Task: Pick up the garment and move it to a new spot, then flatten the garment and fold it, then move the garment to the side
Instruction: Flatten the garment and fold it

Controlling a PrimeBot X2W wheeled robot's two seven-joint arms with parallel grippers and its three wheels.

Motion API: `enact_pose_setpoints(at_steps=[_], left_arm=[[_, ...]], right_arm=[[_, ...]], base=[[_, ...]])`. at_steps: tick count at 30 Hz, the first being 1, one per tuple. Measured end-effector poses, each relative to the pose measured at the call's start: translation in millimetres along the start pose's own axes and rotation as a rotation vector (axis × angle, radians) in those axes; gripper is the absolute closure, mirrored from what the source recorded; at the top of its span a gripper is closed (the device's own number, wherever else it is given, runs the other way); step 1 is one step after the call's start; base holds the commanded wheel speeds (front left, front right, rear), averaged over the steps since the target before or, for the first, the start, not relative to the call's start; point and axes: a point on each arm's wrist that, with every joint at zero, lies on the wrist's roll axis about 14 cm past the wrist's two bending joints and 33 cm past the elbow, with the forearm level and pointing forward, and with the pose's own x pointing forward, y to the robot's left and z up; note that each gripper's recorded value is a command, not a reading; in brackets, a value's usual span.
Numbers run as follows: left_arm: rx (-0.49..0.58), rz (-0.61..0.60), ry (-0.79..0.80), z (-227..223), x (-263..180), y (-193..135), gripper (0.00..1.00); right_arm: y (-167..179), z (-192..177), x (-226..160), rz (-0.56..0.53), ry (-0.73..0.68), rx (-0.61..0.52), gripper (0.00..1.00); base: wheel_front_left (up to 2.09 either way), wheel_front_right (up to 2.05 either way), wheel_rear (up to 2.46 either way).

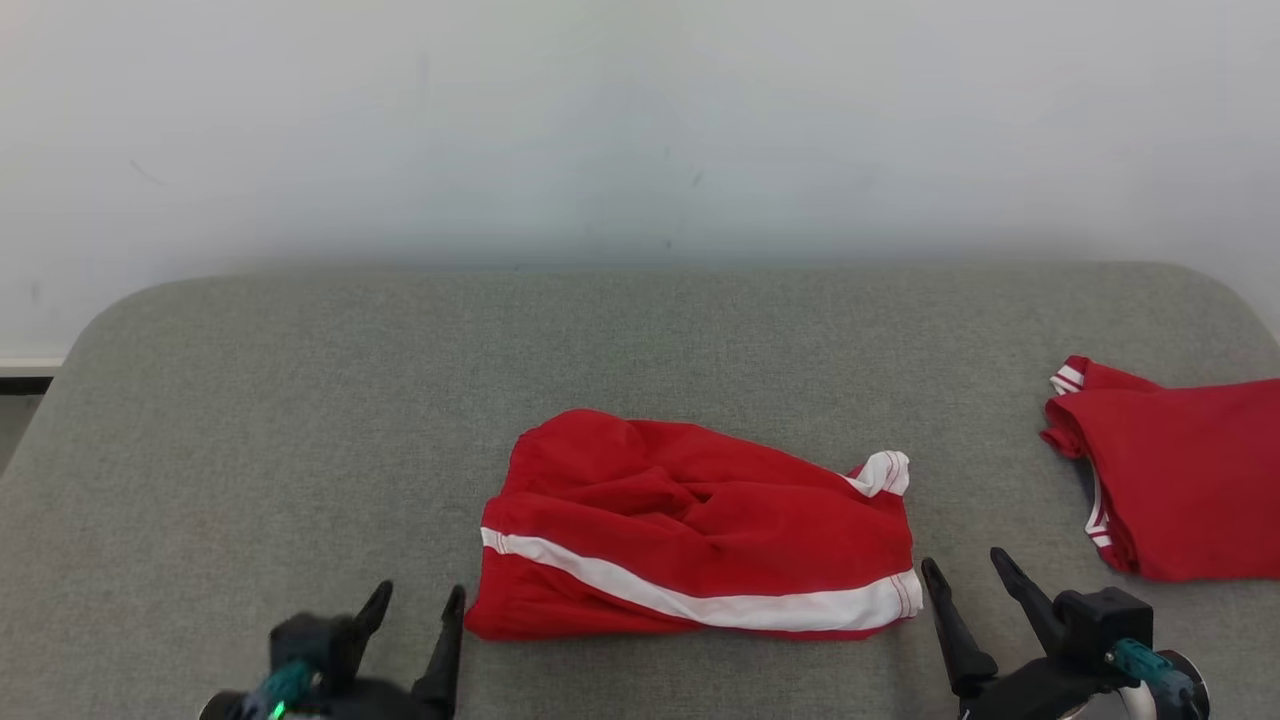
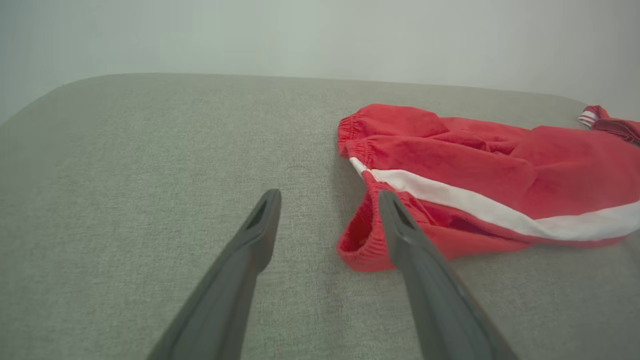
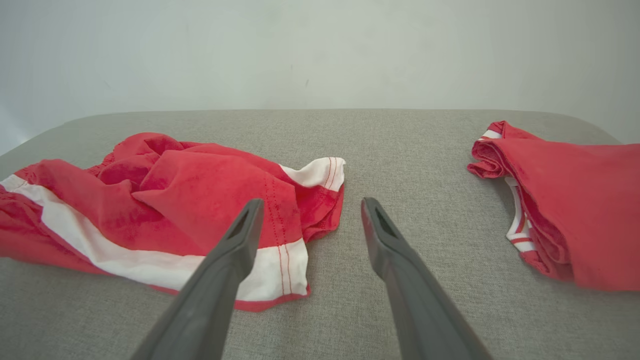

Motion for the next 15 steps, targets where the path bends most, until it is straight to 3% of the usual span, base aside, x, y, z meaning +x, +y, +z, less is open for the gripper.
enact_pose_setpoints(at_steps=[11,15], left_arm=[[-0.136,-0.075,0.23,-13.5,50.3,-25.4,0.0],[-0.154,-0.045,0.328,-24.8,60.1,-24.5,0.0]], right_arm=[[8.3,-10.0,13.1,0.032,0.039,-0.001,0.0],[5.1,-13.9,12.9,0.025,0.049,0.003,0.0]], base=[[0.0,0.0,0.0],[0.0,0.0,0.0]])
